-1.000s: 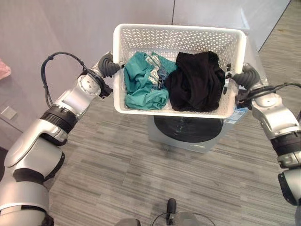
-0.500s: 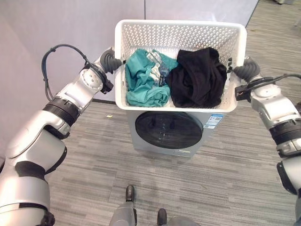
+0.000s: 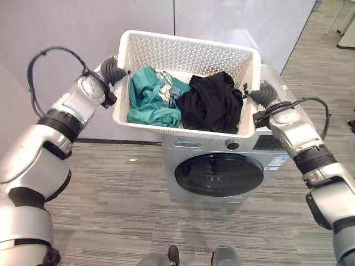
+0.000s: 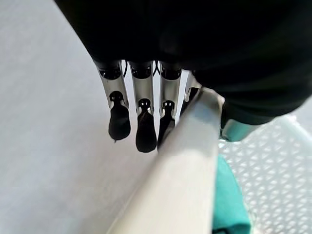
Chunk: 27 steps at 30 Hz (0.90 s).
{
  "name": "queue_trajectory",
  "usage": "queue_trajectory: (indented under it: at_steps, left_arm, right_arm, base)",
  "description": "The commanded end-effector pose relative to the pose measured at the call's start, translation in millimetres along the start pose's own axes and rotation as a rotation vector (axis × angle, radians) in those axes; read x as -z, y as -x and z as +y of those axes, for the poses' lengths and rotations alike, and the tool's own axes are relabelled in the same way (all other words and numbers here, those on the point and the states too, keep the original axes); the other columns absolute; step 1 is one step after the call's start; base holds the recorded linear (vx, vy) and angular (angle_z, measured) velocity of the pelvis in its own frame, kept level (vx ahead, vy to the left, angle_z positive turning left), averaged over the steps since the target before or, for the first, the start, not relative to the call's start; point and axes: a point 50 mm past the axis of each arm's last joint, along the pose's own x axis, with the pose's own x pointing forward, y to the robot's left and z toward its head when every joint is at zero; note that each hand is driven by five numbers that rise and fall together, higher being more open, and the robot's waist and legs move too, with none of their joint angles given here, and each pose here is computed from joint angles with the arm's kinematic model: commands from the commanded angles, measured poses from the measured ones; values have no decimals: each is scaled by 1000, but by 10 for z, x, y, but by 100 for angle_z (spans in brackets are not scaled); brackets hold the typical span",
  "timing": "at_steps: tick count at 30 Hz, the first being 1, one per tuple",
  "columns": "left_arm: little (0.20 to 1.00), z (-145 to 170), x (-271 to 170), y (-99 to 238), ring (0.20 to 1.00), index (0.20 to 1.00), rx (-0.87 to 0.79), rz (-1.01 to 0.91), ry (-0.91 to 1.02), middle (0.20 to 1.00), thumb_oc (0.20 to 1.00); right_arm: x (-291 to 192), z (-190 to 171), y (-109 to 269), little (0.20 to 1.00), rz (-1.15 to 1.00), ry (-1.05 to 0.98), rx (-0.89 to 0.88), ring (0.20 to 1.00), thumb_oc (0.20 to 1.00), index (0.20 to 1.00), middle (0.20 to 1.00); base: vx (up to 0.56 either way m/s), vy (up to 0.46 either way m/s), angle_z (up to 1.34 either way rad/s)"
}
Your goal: Grab the laundry basket,head to the washer,open it,put in the laundry and shut it.
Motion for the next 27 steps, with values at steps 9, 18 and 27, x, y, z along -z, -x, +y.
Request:
queue_trajectory:
  at_steps: [9,18,27]
  left_arm:
    - [200,13,-715,-74,200,200,5,-255,-33,200,200]
    - [200,-89,-503,-78,200,200,31,-194,-9,200,200]
    - [200,325,-369,-96,200,200,-88,-71,-43,200,200]
  right_arm:
    - [-707,-204,-58,200,-234,90,21,200,200,200,200]
    - [-479,-128,-20,200,-195,103,-12,200,200,200,200]
    - [-669,-259,-137,200,-154,139,21,200,200,200,200]
  base:
    - [125,-160,16]
    - [82,-365,-4]
    - [47,-226,1]
